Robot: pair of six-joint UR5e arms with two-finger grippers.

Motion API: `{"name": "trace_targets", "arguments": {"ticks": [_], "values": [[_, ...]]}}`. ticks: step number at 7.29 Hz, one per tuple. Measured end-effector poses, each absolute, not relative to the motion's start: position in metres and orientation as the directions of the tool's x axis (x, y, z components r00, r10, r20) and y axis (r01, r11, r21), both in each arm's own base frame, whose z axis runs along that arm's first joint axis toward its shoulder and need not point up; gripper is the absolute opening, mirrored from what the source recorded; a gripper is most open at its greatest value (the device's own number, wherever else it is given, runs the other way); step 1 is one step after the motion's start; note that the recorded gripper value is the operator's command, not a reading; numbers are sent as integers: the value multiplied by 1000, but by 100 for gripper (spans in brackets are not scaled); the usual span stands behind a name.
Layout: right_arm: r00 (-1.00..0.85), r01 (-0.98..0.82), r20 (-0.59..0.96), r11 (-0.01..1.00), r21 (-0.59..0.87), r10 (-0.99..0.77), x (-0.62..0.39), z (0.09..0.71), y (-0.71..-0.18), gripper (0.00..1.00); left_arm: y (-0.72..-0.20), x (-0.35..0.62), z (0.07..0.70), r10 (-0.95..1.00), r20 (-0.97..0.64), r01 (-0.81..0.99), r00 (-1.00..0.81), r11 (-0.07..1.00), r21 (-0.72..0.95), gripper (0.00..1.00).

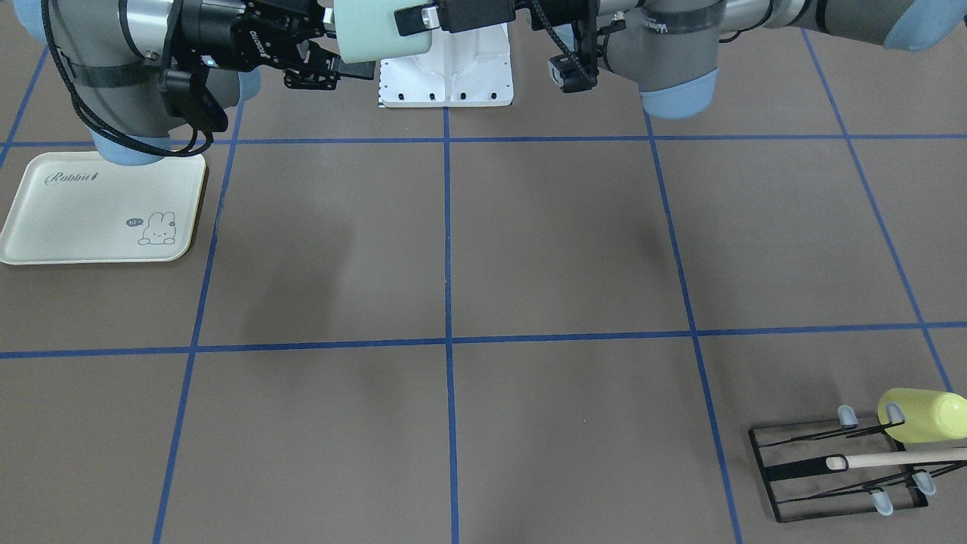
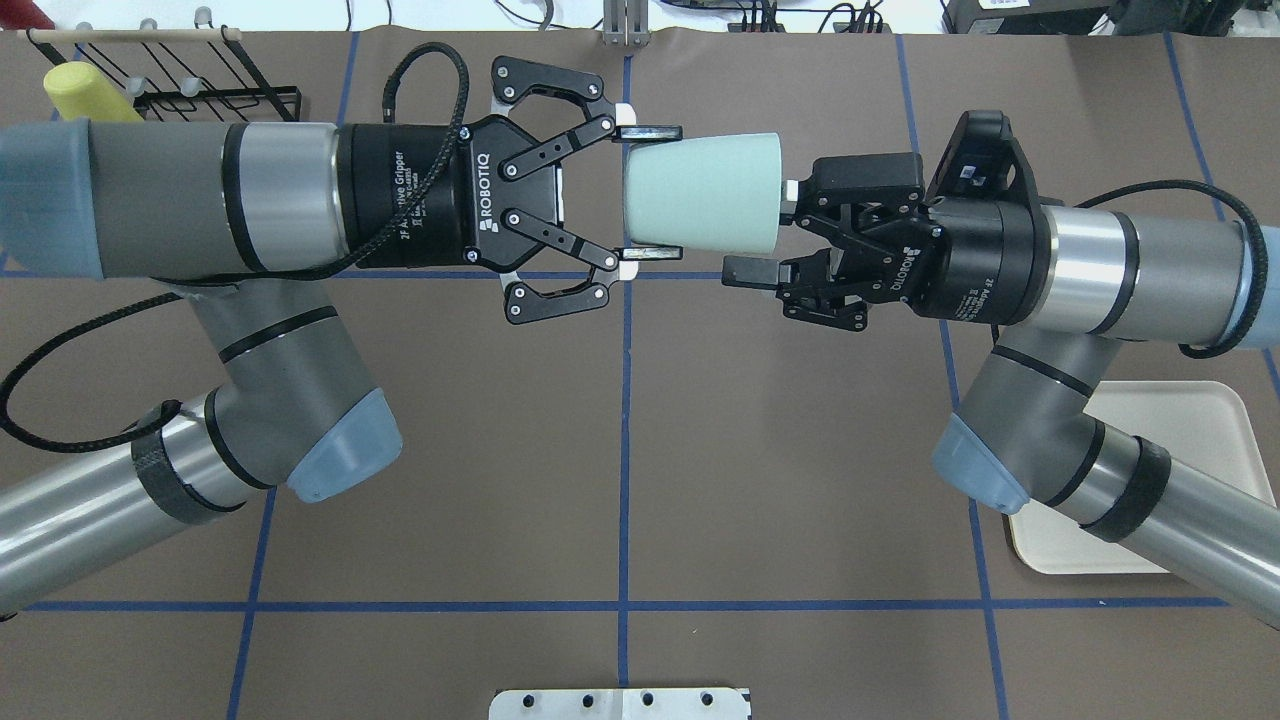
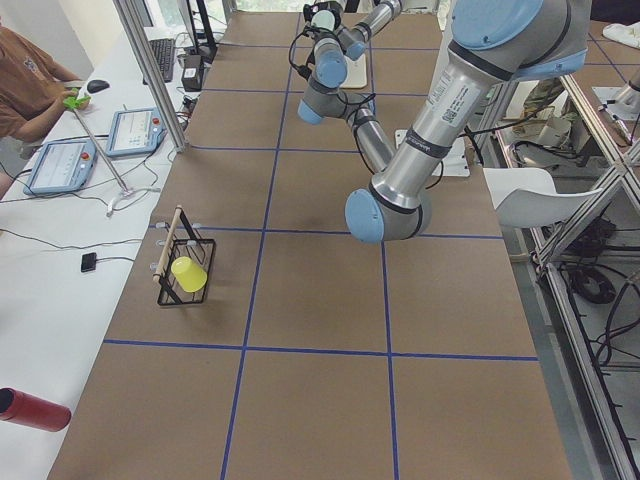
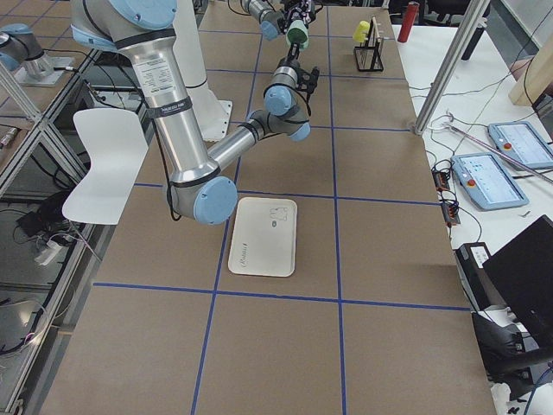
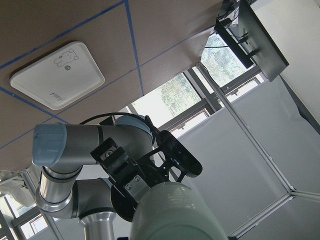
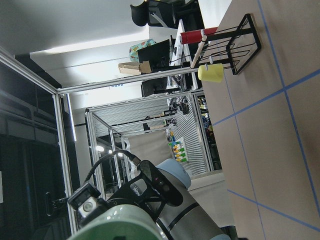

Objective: Left arm grabs green cup and hands to right arm on tray

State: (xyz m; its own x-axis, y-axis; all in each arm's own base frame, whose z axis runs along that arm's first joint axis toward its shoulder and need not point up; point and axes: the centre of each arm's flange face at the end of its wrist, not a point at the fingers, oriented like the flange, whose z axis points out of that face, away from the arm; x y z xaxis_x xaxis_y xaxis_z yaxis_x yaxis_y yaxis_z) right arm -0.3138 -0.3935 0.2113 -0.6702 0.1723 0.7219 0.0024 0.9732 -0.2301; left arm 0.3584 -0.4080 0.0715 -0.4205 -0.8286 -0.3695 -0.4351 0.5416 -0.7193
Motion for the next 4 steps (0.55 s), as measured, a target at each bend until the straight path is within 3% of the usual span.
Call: {"name": "trace_targets", "arguments": {"ticks": [2, 3, 4], "values": [[-682, 9, 712, 976, -217, 164, -312, 212, -391, 33, -405, 365, 71, -832, -363, -438, -420, 536, -722, 0], [-684, 10, 711, 977, -215, 163, -312, 213, -390, 16, -404, 369, 72, -834, -362, -438, -416, 533, -724, 0], [-685, 10, 710, 977, -214, 163, -312, 213, -390, 0, -404, 373, 74, -836, -361, -438, -413, 529, -727, 27]]}}
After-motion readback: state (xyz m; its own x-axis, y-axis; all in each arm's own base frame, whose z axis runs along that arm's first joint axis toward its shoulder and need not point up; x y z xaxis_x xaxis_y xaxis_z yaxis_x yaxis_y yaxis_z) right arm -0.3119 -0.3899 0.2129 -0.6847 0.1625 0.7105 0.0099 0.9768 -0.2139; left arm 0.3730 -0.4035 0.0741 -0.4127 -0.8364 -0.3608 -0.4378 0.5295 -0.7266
